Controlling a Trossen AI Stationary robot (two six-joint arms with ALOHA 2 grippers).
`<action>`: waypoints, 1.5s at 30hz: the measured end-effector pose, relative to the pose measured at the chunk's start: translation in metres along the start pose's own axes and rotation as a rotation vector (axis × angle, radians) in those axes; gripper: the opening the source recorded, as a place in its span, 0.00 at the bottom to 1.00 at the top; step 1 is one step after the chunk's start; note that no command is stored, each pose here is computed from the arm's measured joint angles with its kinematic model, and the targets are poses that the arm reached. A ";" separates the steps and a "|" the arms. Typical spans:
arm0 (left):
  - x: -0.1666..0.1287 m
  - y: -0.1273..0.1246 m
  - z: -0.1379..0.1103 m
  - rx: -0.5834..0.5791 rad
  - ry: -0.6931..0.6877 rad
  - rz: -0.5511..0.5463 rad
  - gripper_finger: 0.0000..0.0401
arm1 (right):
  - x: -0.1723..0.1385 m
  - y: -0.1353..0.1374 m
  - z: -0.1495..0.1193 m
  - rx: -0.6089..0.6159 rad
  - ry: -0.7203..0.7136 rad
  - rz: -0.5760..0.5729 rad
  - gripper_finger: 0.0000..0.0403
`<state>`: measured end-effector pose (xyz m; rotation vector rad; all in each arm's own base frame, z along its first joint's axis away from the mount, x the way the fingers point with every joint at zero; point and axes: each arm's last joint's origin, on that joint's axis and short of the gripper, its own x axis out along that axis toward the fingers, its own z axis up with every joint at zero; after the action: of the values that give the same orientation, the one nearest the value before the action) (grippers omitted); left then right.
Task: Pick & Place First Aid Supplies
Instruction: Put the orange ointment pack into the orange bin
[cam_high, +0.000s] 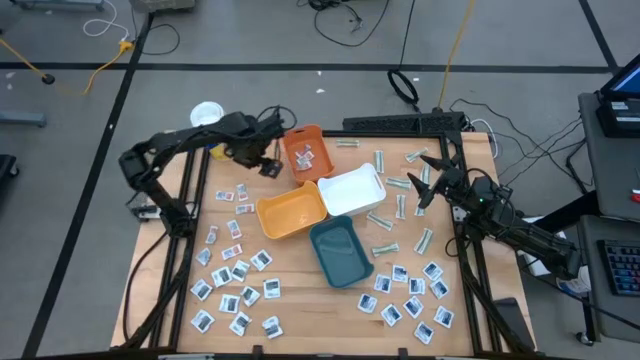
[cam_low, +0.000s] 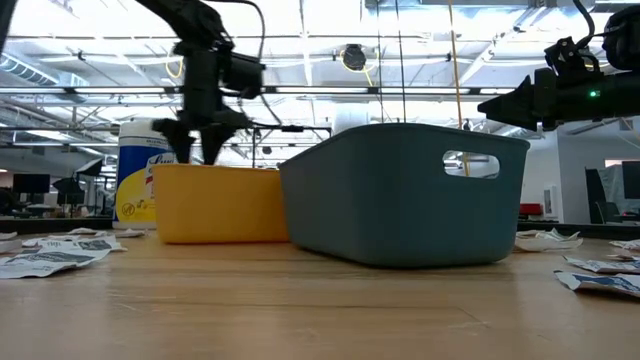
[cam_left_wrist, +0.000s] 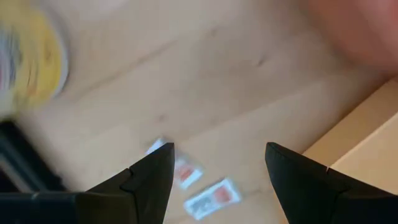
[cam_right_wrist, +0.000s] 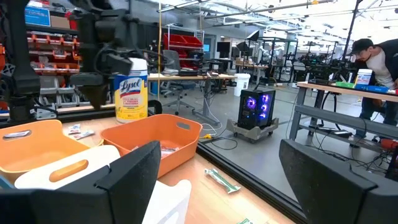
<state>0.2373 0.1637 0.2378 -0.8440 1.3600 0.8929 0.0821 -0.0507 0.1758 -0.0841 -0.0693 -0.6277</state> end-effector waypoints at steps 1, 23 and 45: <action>0.001 0.003 -0.006 -0.015 0.007 0.004 0.64 | 0.000 0.000 0.000 0.000 0.000 0.000 0.80; 0.056 0.034 -0.072 -0.155 0.064 0.056 0.64 | 0.000 0.000 0.000 0.000 0.000 0.000 0.80; 0.094 0.031 -0.068 -0.064 0.011 0.054 0.64 | 0.000 0.000 0.000 0.000 0.000 0.000 0.80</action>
<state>0.1808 0.1196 0.1416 -0.8654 1.3757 0.9789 0.0821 -0.0507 0.1758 -0.0840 -0.0693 -0.6274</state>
